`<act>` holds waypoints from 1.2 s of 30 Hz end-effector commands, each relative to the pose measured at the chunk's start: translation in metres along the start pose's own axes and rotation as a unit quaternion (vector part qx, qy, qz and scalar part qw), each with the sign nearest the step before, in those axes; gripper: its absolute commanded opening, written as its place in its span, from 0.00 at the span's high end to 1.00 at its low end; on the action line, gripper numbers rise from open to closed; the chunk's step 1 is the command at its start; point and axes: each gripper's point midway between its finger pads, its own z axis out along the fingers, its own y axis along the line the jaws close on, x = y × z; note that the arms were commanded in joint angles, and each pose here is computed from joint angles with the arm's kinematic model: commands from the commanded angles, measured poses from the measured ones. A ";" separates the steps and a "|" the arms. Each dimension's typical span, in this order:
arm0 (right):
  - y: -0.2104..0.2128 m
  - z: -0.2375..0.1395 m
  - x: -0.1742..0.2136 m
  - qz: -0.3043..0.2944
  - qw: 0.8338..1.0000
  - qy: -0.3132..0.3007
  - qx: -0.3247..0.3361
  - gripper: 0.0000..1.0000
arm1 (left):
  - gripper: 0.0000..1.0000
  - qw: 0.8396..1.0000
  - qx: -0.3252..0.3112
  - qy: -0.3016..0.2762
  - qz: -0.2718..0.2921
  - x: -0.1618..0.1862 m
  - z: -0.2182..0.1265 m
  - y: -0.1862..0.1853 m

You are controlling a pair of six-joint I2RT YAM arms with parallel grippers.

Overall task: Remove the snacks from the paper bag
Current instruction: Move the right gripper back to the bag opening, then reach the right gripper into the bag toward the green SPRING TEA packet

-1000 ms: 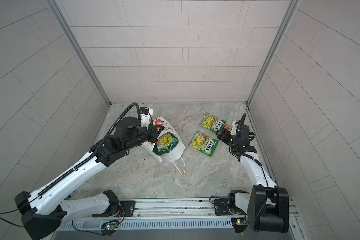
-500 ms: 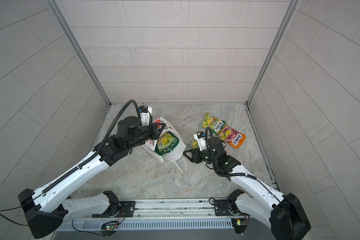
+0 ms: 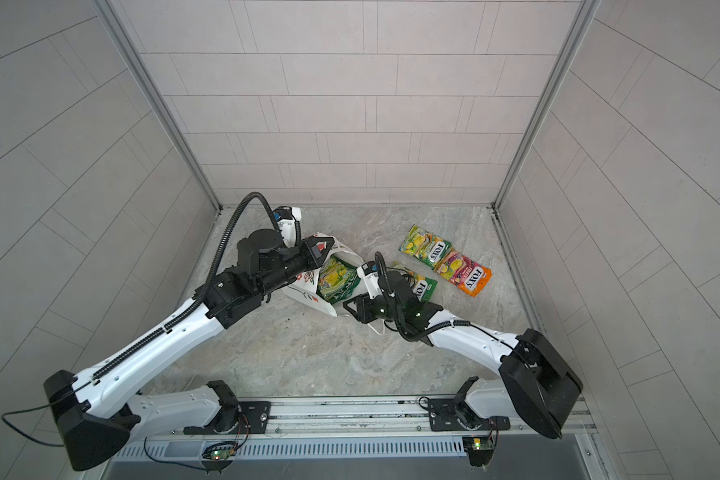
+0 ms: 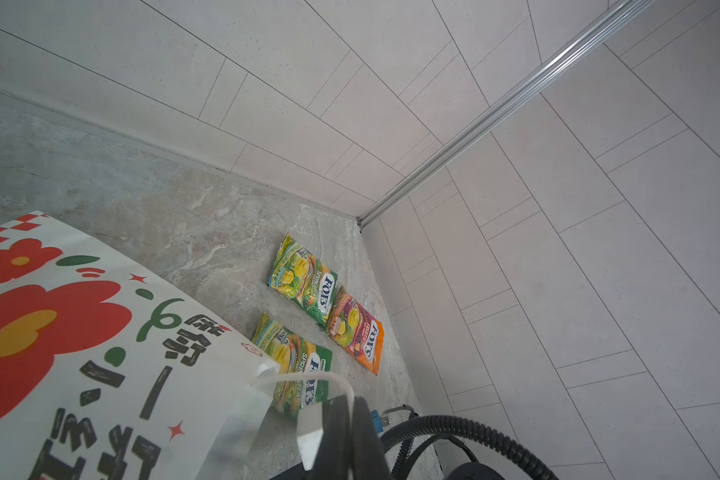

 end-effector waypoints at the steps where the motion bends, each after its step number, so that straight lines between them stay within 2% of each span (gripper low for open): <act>1: -0.001 0.012 -0.011 -0.013 1.000 -0.008 0.013 0.64 | 1.00 0.999 0.042 -0.024 -0.012 -0.016 -0.003 -0.022; 9: -0.016 0.034 -0.006 -0.021 0.998 0.023 0.050 0.68 | 1.00 0.999 0.041 -0.023 -0.012 -0.016 -0.005 -0.022; 18: -0.034 0.049 0.005 -0.011 0.995 0.042 0.094 0.68 | 1.00 0.999 0.045 -0.015 -0.010 -0.012 -0.004 -0.022; 21: -0.048 0.051 0.005 0.020 0.990 0.033 0.134 0.68 | 1.00 0.999 0.048 -0.009 -0.009 -0.009 -0.005 -0.022; 26: -0.059 0.058 0.005 0.073 0.985 0.013 0.156 0.67 | 1.00 0.998 0.059 0.005 -0.003 -0.003 -0.004 -0.025; 36: -0.056 0.068 -0.005 0.137 0.980 -0.027 0.142 0.62 | 1.00 0.996 0.073 0.039 0.016 0.012 -0.005 -0.026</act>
